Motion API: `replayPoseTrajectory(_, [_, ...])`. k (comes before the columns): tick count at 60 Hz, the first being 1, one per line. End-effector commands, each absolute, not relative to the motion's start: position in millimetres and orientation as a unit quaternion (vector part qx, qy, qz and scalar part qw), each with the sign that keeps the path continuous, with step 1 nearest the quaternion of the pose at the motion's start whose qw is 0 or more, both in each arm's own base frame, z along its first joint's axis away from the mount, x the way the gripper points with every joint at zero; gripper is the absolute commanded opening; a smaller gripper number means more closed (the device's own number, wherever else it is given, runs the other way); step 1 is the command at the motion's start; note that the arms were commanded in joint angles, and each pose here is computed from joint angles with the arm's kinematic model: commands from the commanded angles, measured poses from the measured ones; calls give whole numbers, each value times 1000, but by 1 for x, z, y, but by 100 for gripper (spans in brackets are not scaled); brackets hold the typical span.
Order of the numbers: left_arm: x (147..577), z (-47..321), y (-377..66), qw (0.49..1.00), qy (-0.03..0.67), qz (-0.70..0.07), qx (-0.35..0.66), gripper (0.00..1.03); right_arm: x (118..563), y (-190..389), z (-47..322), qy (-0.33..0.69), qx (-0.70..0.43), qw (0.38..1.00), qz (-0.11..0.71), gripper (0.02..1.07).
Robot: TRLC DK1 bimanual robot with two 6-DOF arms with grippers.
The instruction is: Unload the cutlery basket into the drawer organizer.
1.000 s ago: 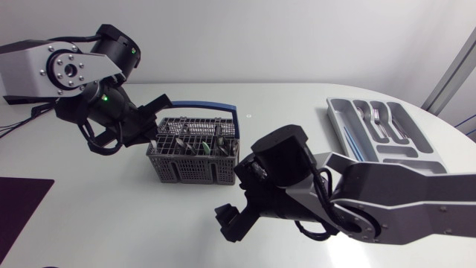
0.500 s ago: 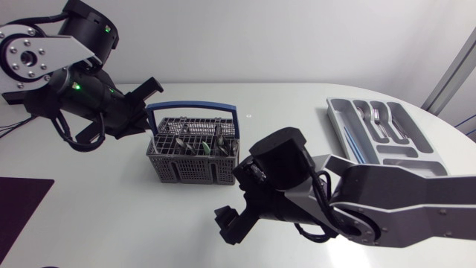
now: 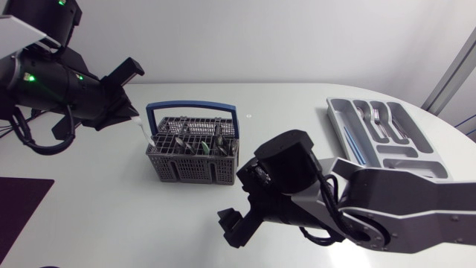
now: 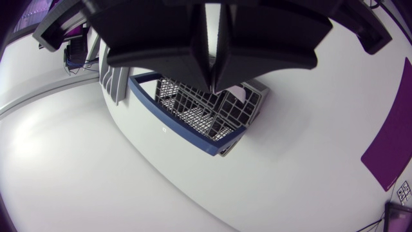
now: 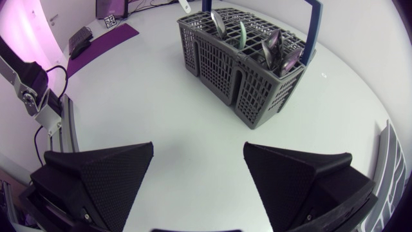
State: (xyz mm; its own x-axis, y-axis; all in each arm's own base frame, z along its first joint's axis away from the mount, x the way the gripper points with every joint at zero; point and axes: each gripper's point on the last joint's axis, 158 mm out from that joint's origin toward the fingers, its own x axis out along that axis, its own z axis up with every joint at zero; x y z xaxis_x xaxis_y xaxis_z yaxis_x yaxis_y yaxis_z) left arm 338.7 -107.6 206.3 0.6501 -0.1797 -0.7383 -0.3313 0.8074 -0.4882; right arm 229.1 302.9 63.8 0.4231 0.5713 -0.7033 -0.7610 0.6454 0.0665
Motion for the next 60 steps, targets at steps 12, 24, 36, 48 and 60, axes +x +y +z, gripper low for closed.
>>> replayPoseTrajectory(12, [319, 225, -141, 881, 374, -59, -284, 4, 220, 290, 71, 360, -123, 836, 396, 103])
replayPoseTrajectory(24, [304, 232, -169, 870, 378, -140, -283, 4, 213, 278, 97, 353, -111, 831, 415, 103])
replayPoseTrajectory(36, [292, 221, -203, 859, 387, -209, -262, 4, 212, 263, 122, 336, -90, 835, 427, 103])
replayPoseTrajectory(48, [275, 216, -238, 841, 400, -280, -233, 4, 204, 254, 139, 315, -79, 819, 472, 103])
replayPoseTrajectory(60, [252, 205, -264, 820, 414, -345, -194, 4, 205, 242, 136, 320, -96, 807, 487, 103])
